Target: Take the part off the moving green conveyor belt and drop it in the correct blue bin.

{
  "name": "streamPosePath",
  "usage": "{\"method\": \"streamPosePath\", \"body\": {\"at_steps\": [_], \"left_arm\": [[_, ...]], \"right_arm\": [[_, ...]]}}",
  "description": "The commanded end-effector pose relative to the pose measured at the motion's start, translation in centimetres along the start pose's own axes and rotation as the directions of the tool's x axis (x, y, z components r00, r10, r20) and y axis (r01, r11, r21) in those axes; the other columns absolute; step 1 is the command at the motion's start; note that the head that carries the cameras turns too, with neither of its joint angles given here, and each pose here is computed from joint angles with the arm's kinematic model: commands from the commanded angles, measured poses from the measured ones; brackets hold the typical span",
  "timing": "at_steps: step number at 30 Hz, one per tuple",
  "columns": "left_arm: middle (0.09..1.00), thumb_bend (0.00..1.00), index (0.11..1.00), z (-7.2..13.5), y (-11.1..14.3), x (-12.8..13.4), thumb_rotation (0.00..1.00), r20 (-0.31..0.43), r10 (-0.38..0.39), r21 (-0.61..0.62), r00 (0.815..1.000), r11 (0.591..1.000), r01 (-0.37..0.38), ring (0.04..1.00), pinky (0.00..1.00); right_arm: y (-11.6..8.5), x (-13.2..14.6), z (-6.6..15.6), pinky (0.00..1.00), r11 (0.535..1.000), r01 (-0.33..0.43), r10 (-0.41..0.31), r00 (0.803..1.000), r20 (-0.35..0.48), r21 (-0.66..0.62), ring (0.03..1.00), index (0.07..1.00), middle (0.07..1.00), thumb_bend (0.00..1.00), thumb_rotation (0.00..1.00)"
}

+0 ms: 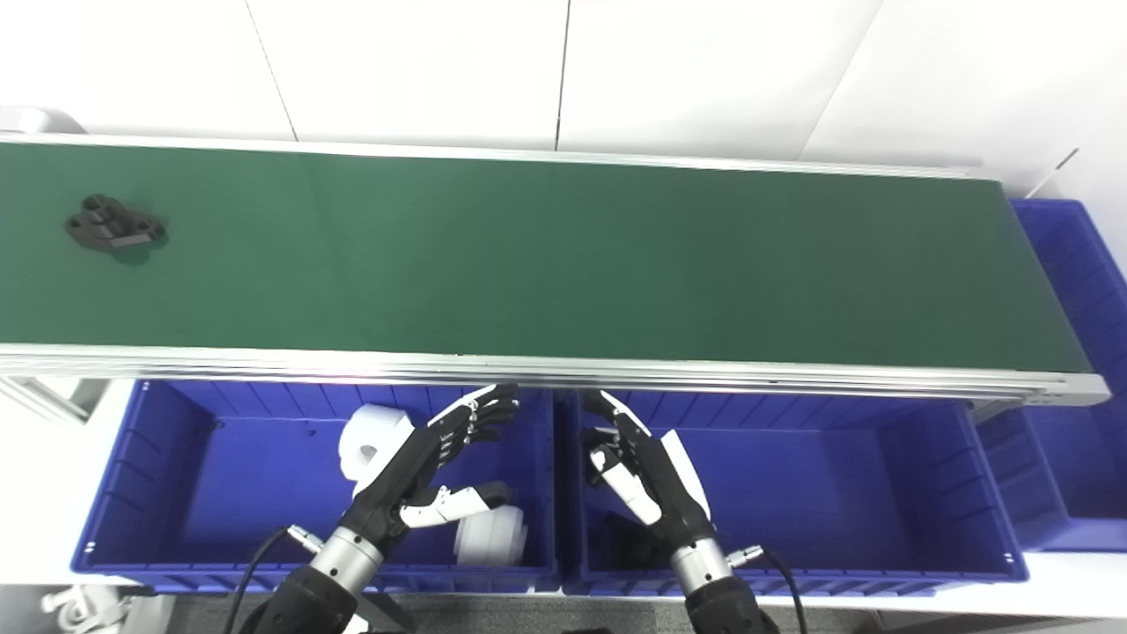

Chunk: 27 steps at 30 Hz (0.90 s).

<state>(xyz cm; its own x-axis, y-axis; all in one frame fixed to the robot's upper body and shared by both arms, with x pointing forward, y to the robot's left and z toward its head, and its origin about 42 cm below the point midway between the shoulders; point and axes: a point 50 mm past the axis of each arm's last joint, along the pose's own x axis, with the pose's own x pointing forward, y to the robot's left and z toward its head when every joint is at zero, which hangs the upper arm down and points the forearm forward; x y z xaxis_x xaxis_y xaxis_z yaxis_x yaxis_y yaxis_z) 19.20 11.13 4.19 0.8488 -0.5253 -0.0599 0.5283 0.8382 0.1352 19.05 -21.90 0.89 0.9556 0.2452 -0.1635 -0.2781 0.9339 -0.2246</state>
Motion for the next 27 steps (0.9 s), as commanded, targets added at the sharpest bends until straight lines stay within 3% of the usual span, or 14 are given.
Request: {"method": "streamPosePath", "body": {"at_steps": [1, 27], "left_arm": [[0.856, 0.70, 0.873, 1.39, -0.12, 0.84, 0.63, 0.084, 0.014, 0.008, 0.996, 1.000, -0.014, 0.852, 0.81], [0.855, 0.70, 0.870, 1.39, -0.09, 0.88, 0.63, 0.083, 0.013, 0.008, 0.996, 1.000, -0.014, 0.852, 0.81]], "right_arm": [[-0.42, 0.48, 1.05, 0.71, 1.000, 0.007, -0.007, 0.997, 0.081, -0.002, 0.764, 0.892, 0.881, 0.87, 1.00], [-0.38, 0.39, 1.13, 0.71, 1.000, 0.008, -0.007, 0.997, 0.082, -0.007, 0.766, 0.897, 0.873, 0.86, 1.00]]}}
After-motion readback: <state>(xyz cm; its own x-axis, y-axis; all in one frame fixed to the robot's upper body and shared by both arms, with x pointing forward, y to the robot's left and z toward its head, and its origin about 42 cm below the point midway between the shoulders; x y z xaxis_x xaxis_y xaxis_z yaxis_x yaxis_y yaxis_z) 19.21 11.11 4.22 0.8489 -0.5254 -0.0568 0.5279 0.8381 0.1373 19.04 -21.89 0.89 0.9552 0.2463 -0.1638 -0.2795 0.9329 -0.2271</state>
